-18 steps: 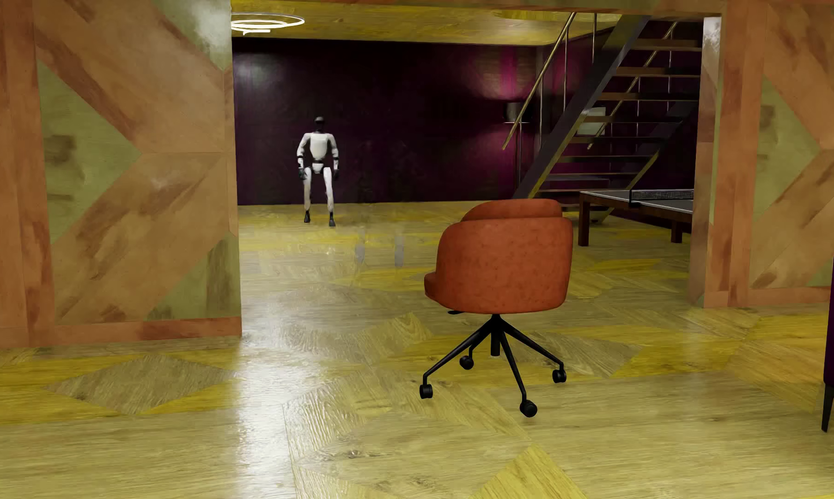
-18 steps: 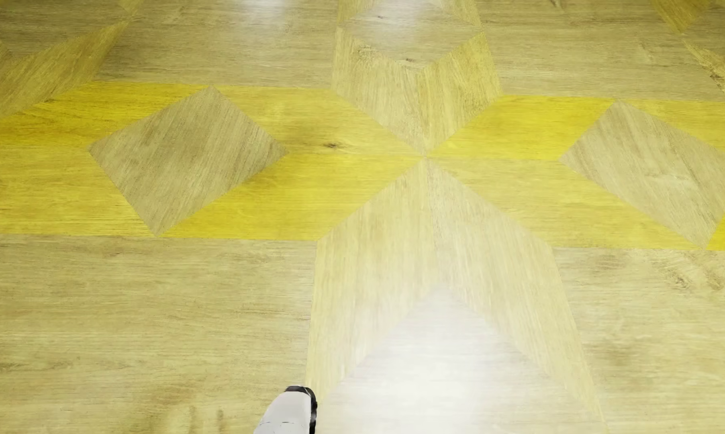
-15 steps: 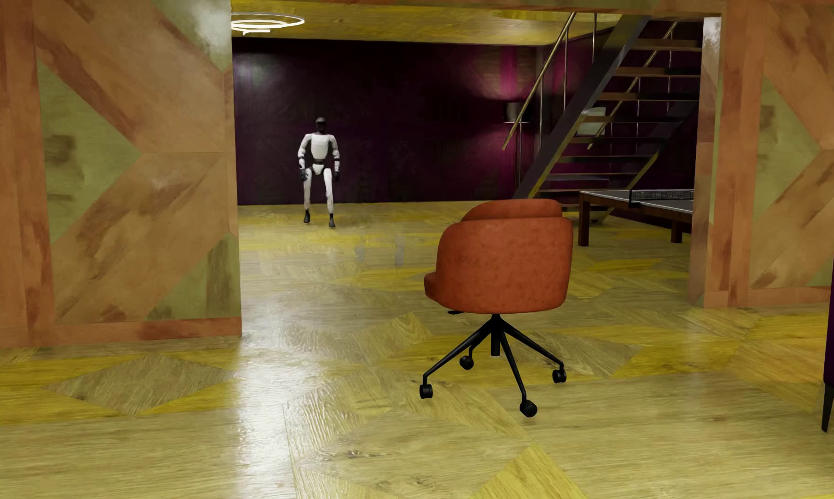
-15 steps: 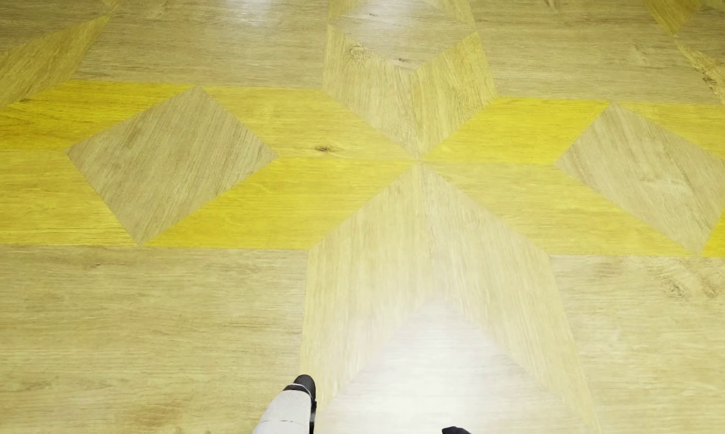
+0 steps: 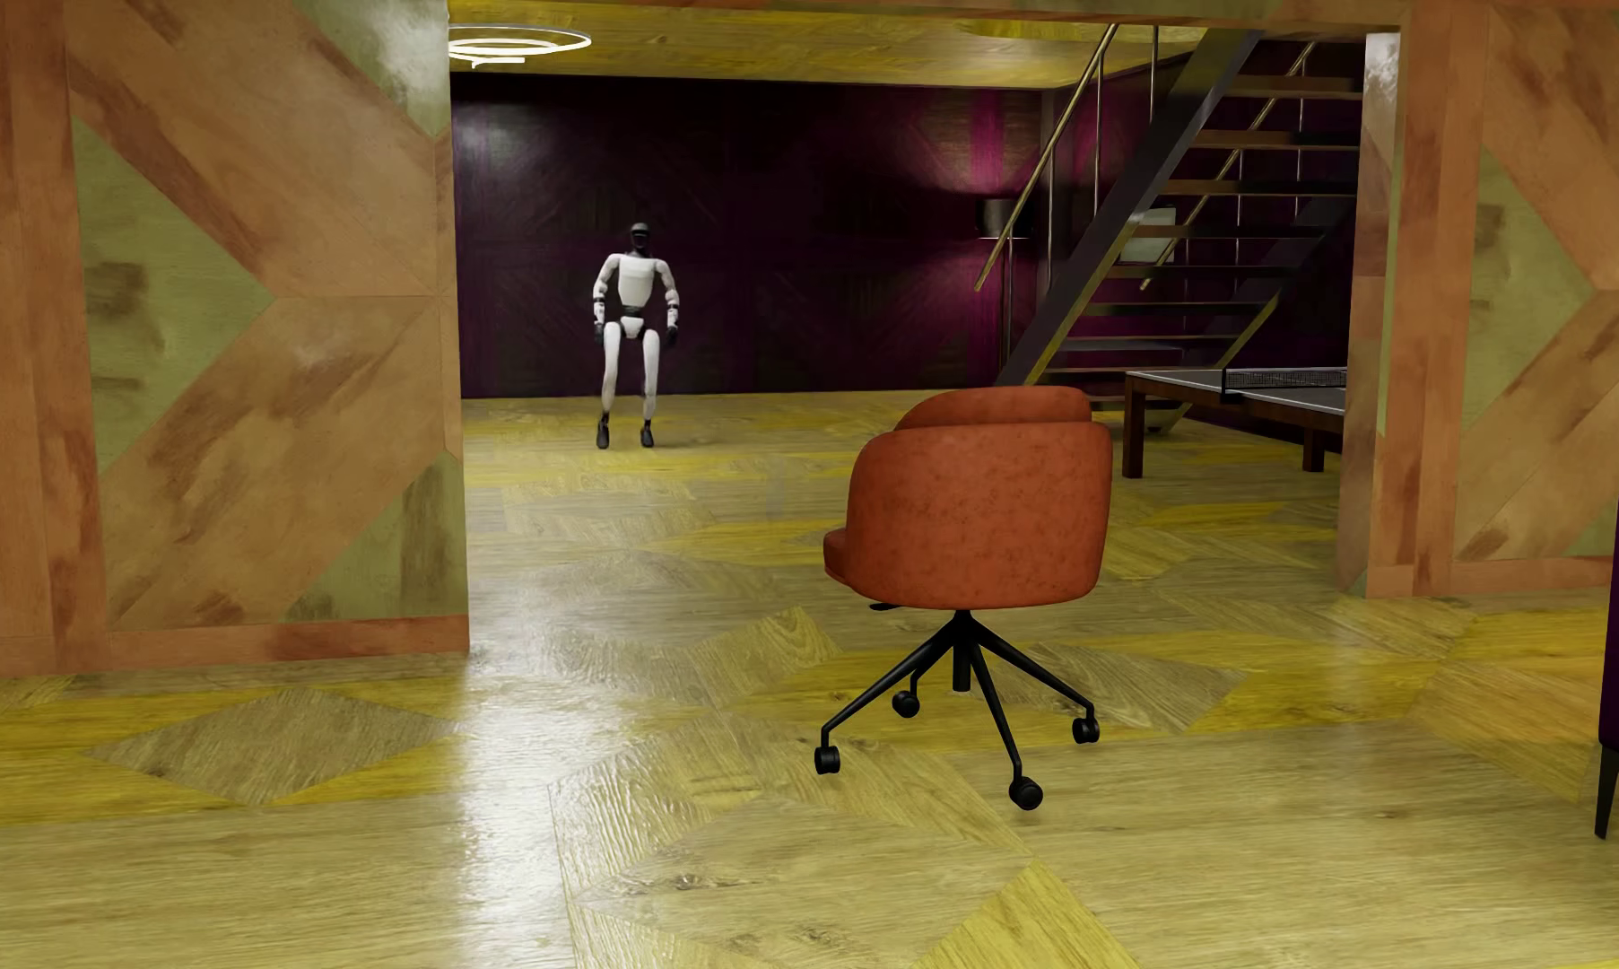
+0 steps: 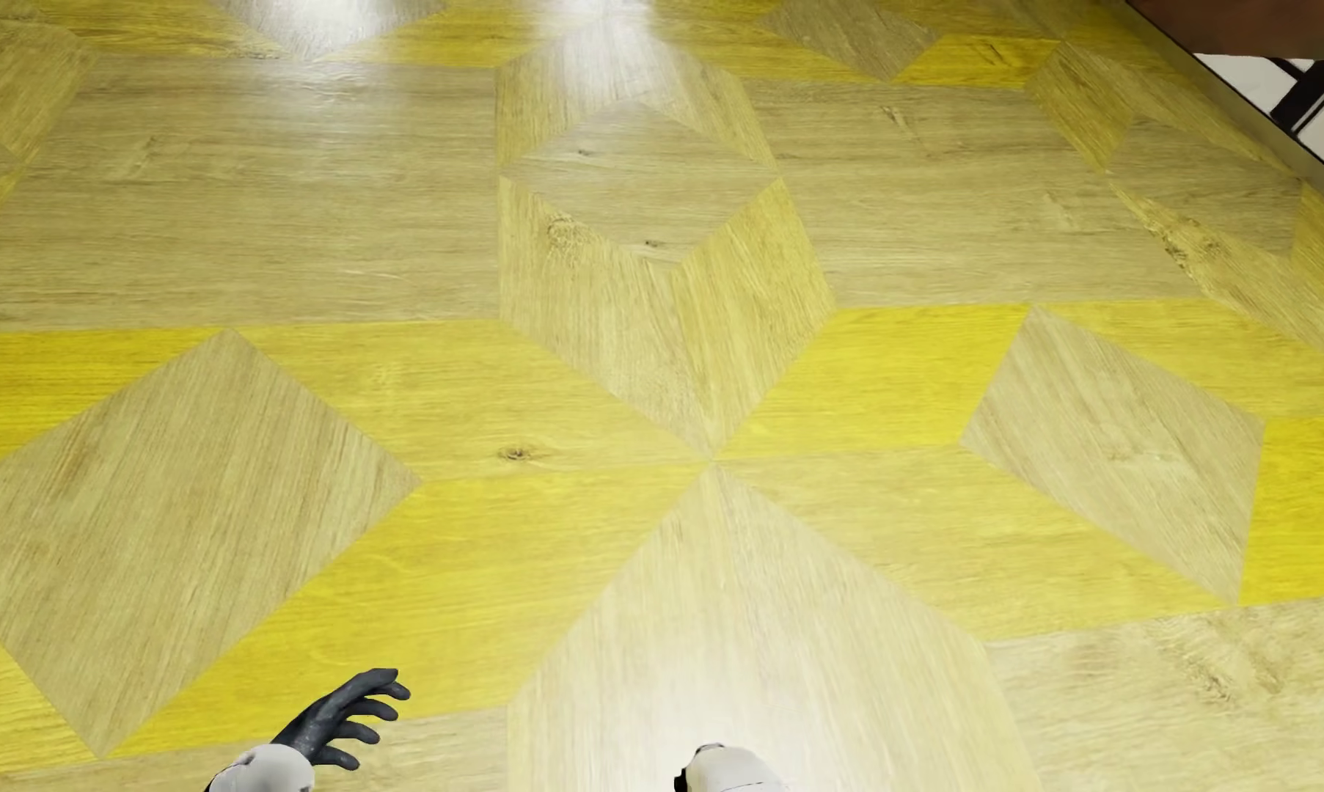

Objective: Head to the officechair

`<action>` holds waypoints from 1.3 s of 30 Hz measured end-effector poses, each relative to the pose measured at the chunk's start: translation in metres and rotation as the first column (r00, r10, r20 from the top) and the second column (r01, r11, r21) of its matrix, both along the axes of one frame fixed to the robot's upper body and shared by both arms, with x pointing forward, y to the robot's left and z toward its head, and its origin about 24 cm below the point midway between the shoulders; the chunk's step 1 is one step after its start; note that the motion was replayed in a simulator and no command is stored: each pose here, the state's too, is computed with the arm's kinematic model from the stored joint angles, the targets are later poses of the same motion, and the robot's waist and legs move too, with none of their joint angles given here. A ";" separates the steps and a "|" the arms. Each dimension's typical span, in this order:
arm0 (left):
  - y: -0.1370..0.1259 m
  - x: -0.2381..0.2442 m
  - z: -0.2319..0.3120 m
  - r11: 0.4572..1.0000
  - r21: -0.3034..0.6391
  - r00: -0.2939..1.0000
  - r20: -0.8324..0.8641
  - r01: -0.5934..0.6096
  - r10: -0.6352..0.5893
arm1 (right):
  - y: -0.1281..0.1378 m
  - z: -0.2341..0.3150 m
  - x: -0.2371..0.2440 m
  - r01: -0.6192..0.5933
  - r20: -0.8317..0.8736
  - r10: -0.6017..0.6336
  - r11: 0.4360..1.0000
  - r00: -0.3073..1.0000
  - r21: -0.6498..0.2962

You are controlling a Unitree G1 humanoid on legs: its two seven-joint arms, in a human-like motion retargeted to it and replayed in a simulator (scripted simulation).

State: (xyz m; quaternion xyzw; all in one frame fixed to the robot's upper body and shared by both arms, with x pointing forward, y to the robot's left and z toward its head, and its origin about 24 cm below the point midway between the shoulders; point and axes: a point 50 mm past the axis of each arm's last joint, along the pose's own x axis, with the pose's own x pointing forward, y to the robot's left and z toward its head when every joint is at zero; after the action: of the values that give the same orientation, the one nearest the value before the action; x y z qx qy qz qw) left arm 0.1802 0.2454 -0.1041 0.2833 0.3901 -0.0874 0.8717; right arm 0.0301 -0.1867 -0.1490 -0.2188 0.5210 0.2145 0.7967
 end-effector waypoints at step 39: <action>-0.006 0.021 0.005 0.997 0.039 0.997 0.006 0.073 -0.074 | 0.006 -0.005 -0.014 -0.105 -0.064 0.105 0.994 0.992 0.000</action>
State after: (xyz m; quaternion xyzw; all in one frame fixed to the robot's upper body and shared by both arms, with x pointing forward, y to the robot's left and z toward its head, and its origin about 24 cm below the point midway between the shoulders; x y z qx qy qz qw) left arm 0.2016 0.2397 -0.0992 0.3147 0.3779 -0.1109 0.8636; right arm 0.0163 -0.1803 -0.1543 -0.2402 0.5344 0.2624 0.7667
